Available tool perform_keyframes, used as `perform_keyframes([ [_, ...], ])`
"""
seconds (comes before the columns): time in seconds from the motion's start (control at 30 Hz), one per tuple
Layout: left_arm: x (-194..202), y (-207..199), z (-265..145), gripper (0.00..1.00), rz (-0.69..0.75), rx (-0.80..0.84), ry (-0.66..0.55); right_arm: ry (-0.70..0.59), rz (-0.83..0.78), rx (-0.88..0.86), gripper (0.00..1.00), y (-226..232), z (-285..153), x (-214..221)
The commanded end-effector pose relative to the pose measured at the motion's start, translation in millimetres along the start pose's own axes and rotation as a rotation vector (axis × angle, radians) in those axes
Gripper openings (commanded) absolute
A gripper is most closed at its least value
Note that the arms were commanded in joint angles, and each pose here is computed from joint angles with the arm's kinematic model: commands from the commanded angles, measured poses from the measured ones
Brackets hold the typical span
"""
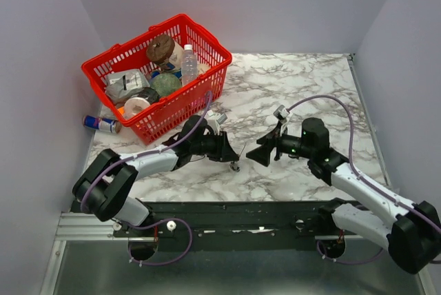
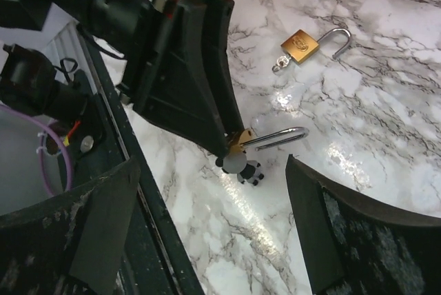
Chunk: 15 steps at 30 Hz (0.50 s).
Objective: Unlock with the key
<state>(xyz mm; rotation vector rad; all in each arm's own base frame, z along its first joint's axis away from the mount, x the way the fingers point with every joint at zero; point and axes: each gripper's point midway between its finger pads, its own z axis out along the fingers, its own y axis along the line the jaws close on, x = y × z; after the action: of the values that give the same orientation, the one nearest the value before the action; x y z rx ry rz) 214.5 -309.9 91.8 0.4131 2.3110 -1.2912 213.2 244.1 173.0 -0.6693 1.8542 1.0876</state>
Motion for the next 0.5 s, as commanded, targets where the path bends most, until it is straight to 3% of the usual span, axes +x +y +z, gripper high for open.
perform_keyframes([
  [0.0,1.9,-22.0,-11.1,0.00,0.064,0.089,0.027,-0.045,-0.131,-0.114,0.94,4.3,18.5,-21.9],
  [0.23,-2.6,-33.6,-18.4,0.00,0.097,0.112,0.030,-0.039,-0.121,-0.120,0.93,-13.4,39.6,-24.1],
  [0.47,-5.4,-44.6,-26.0,0.00,0.118,0.146,0.010,0.021,-0.094,-0.235,0.91,-9.4,53.3,-11.9],
])
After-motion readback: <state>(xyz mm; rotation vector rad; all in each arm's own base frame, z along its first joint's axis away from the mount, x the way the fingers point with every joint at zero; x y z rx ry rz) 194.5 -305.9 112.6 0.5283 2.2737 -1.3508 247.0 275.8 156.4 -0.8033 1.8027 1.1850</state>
